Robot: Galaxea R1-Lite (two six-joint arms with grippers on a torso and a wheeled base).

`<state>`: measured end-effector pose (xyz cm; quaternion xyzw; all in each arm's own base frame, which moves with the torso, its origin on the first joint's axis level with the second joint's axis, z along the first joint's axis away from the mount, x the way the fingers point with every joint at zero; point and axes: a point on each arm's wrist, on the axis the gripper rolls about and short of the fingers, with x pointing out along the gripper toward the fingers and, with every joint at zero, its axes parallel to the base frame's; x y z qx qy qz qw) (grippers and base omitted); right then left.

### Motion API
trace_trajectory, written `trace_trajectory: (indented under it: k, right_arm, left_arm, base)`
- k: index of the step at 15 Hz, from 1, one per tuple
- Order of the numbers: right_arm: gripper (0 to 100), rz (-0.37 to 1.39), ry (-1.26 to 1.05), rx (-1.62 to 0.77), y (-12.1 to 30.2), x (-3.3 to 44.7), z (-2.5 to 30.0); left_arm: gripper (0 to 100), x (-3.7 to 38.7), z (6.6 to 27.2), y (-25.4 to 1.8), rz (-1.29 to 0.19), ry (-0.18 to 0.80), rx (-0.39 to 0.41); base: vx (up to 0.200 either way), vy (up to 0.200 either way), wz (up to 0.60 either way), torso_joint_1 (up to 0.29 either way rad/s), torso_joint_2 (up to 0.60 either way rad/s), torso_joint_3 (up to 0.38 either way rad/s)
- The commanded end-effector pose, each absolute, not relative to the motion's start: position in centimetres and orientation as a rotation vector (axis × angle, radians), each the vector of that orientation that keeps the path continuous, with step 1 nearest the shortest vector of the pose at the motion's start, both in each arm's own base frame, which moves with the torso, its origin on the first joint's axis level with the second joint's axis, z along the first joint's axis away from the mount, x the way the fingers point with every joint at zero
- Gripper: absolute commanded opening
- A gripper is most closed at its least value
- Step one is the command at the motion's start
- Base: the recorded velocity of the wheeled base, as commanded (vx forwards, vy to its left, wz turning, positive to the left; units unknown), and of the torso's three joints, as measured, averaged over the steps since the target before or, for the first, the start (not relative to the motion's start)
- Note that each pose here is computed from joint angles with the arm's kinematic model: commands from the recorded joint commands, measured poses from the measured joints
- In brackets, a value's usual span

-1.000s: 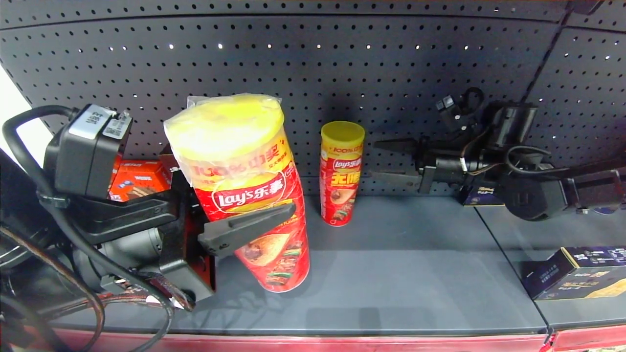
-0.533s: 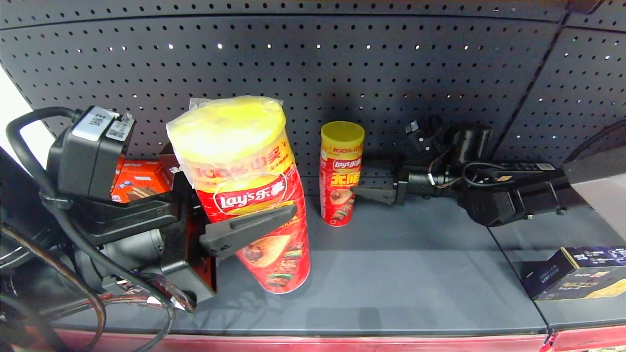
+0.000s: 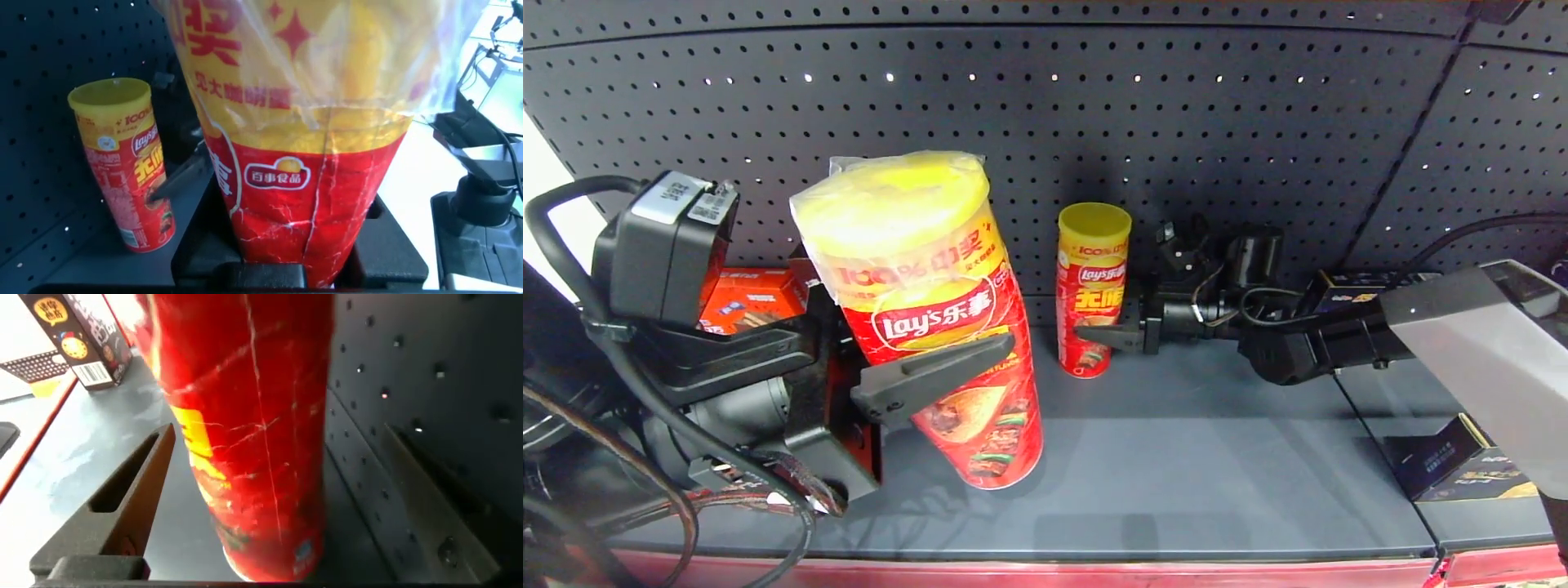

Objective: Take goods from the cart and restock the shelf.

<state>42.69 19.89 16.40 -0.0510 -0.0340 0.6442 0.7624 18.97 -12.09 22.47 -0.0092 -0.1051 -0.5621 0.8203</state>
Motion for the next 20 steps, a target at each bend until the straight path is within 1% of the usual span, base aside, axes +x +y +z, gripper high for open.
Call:
trace_trajectory:
  k: [1, 4, 5, 10, 12, 13, 14, 16, 18, 20]
  right_arm:
    - [100, 1.411, -0.065, -0.108, 20.5, 43.0, 15.6]
    - [100, 1.421, -0.072, -0.110, 21.1, 43.3, 14.7]
    - [0, 1.421, -0.077, -0.110, 21.2, 43.2, 14.8]
    - [0, 1.419, -0.085, -0.113, 21.2, 43.0, 15.2]
    - [0, 1.415, -0.091, -0.115, 21.1, 42.5, 15.7]
    - [0, 1.378, -0.097, -0.119, 21.1, 41.9, 16.4]
    - [0, 1.324, -0.119, -0.126, 21.4, 40.5, 17.9]
    - [0, 1.306, -0.142, -0.131, 21.6, 37.8, 19.5]
    - [0, 1.312, -0.163, -0.132, 21.6, 35.4, 19.5]
    - [0, 1.321, -0.178, -0.128, 21.3, 31.4, 18.0]
  left_arm:
    - [0, 19.0, 22.4, -12.1, -1.197, -0.221, -0.020]
    - [0, 19.0, 22.4, -12.0, -1.194, -0.220, -0.020]
    - [0, 19.0, 22.3, -11.9, -1.187, -0.218, -0.020]
    - [0, 19.1, 22.3, -11.9, -1.186, -0.216, -0.020]
    - [0, 19.1, 22.3, -11.9, -1.186, -0.216, -0.020]
    - [0, 19.1, 22.3, -11.9, -1.186, -0.218, -0.020]
    - [0, 19.1, 22.4, -11.9, -1.183, -0.219, -0.020]
    - [0, 19.0, 22.5, -11.8, -1.174, -0.224, -0.020]
    - [0, 19.2, 22.5, -11.4, -1.154, -0.226, -0.018]
    - [0, 19.3, 22.6, -11.3, -1.149, -0.227, -0.017]
  base:
    - [0.000, 0.000, 0.00, 0.000, 0.00, 0.000]
    - [0.000, 0.000, 0.00, 0.000, 0.00, 0.000]
    - [0.000, 0.000, 0.00, 0.000, 0.00, 0.000]
    - [0.000, 0.000, 0.00, 0.000, 0.00, 0.000]
    - [0.000, 0.000, 0.00, 0.000, 0.00, 0.000]
    - [0.000, 0.000, 0.00, 0.000, 0.00, 0.000]
    - [0.000, 0.000, 0.00, 0.000, 0.00, 0.000]
    - [0.000, 0.000, 0.00, 0.000, 0.00, 0.000]
    - [0.000, 0.000, 0.00, 0.000, 0.00, 0.000]
    - [0.000, 0.000, 0.00, 0.000, 0.00, 0.000]
